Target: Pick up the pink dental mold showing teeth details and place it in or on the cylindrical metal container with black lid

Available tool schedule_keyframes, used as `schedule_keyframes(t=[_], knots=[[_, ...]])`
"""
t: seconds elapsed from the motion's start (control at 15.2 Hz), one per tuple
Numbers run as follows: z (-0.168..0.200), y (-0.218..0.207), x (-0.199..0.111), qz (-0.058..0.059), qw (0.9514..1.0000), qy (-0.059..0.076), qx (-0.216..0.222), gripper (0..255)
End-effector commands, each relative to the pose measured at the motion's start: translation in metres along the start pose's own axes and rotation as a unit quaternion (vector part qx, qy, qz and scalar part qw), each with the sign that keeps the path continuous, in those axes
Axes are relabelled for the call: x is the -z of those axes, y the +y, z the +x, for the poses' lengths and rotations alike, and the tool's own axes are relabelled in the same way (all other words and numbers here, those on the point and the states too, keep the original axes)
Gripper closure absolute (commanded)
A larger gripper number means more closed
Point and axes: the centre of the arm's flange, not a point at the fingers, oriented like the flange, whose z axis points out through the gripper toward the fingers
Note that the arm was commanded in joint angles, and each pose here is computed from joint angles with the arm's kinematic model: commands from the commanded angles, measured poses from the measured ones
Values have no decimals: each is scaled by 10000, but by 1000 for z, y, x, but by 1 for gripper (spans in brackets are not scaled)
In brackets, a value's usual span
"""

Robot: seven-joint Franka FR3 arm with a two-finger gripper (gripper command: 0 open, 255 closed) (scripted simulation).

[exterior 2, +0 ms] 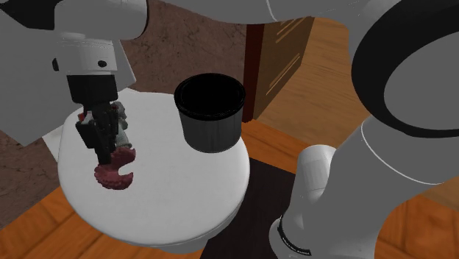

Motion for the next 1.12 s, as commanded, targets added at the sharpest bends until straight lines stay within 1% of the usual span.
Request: schedule_keyframes(t=[0.0,1.06], knots=[[0,-5,8,1,10000,-1,-1,255],[9,-50,80,1,10000,-1,-1,255]])
